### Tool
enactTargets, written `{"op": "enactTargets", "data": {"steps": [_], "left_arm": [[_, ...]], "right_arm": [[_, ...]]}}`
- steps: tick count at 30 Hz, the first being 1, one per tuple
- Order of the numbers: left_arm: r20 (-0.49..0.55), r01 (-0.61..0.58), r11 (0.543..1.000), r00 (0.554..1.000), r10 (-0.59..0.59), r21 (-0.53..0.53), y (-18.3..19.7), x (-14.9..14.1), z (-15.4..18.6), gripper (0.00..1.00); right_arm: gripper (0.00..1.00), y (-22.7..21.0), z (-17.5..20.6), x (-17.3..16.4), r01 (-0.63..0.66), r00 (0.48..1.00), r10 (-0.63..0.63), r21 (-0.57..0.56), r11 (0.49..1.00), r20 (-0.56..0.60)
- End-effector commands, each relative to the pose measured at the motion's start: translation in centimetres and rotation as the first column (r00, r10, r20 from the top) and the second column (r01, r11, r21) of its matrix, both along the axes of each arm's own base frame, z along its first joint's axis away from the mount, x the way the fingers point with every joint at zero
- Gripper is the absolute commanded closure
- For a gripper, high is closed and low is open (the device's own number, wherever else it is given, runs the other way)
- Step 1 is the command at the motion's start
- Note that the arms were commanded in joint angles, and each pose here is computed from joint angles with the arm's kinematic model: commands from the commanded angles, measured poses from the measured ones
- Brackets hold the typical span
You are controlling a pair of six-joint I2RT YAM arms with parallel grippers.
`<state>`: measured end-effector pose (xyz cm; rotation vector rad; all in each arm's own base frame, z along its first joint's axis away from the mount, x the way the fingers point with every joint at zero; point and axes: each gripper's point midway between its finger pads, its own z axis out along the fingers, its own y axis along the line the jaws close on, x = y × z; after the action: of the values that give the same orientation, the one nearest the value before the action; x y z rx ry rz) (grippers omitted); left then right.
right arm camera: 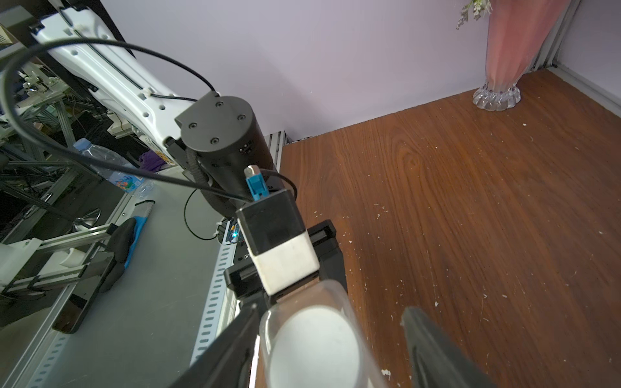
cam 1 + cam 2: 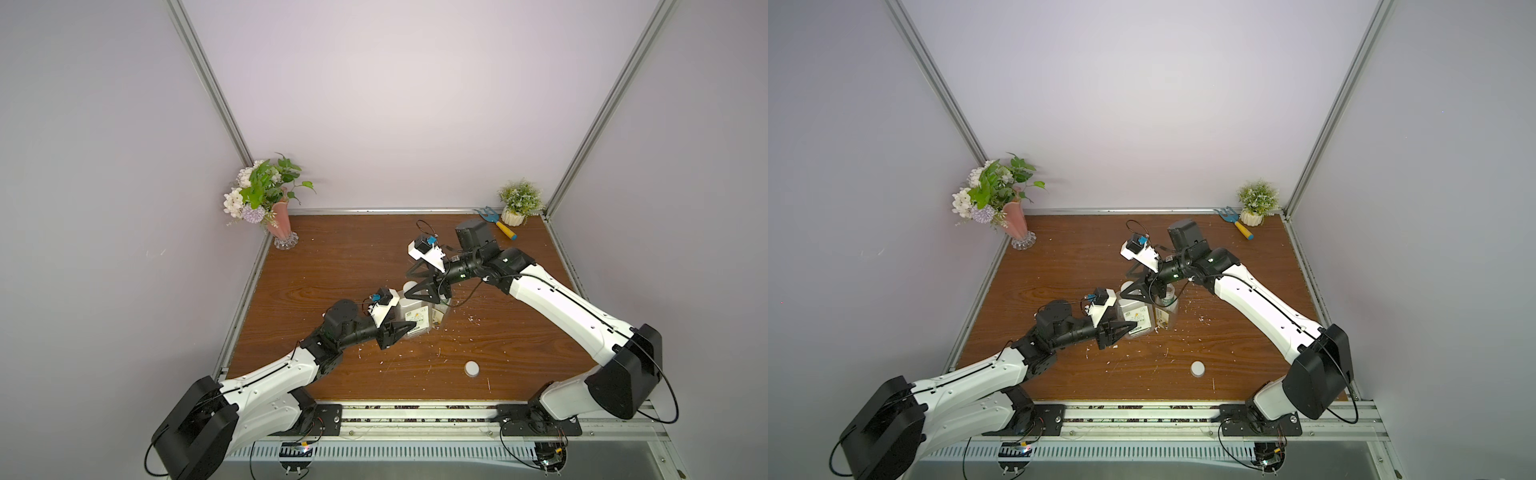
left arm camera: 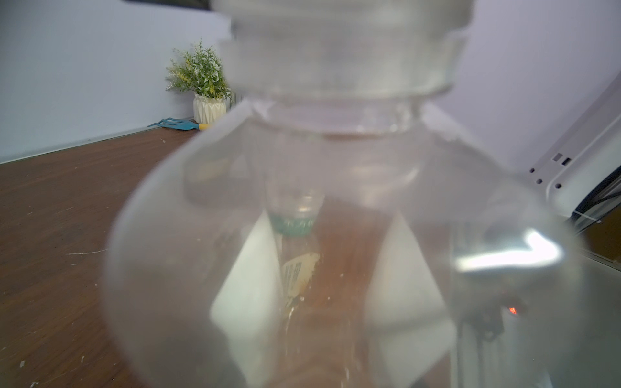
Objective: Screw on the bottle caps
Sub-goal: Screw the bottle cap onto the plastic bottle.
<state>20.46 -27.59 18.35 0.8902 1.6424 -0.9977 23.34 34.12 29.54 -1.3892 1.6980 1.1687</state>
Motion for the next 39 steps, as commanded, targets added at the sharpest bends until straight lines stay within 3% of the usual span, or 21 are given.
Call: {"op": "enactTargets", "data": {"steps": [1,6,17,29,39], "left_arm": [[0.044,0.032,0.999,0.999,-0.031,-0.036,-0.6,-0.4,1.9,0.79],[0.052,0.032,0.999,0.998,-0.030,-0.041,-0.4,-0.5,2.2,0.79],[0.070,0.019,0.999,0.997,-0.016,-0.049,-0.1,-0.5,2.6,0.79],[0.092,0.009,0.998,0.996,-0.004,-0.059,0.3,-0.8,2.9,0.81],[0.180,-0.073,0.992,0.980,0.090,-0.099,1.9,-0.5,4.3,0.85]], "right_arm": [[0.33,0.1,1.3,-0.4,-0.012,0.999,0.010,0.033,0.999,0.033],[0.43,0.0,1.2,-0.5,-0.009,1.000,0.008,0.032,0.999,0.030],[0.51,0.1,0.6,-0.9,-0.007,1.000,0.006,0.019,1.000,0.026],[0.78,0.2,0.6,-0.8,0.006,1.000,-0.007,0.033,0.999,0.011],[0.98,1.3,0.1,-0.6,0.038,0.999,-0.036,0.080,0.996,-0.031]]}}
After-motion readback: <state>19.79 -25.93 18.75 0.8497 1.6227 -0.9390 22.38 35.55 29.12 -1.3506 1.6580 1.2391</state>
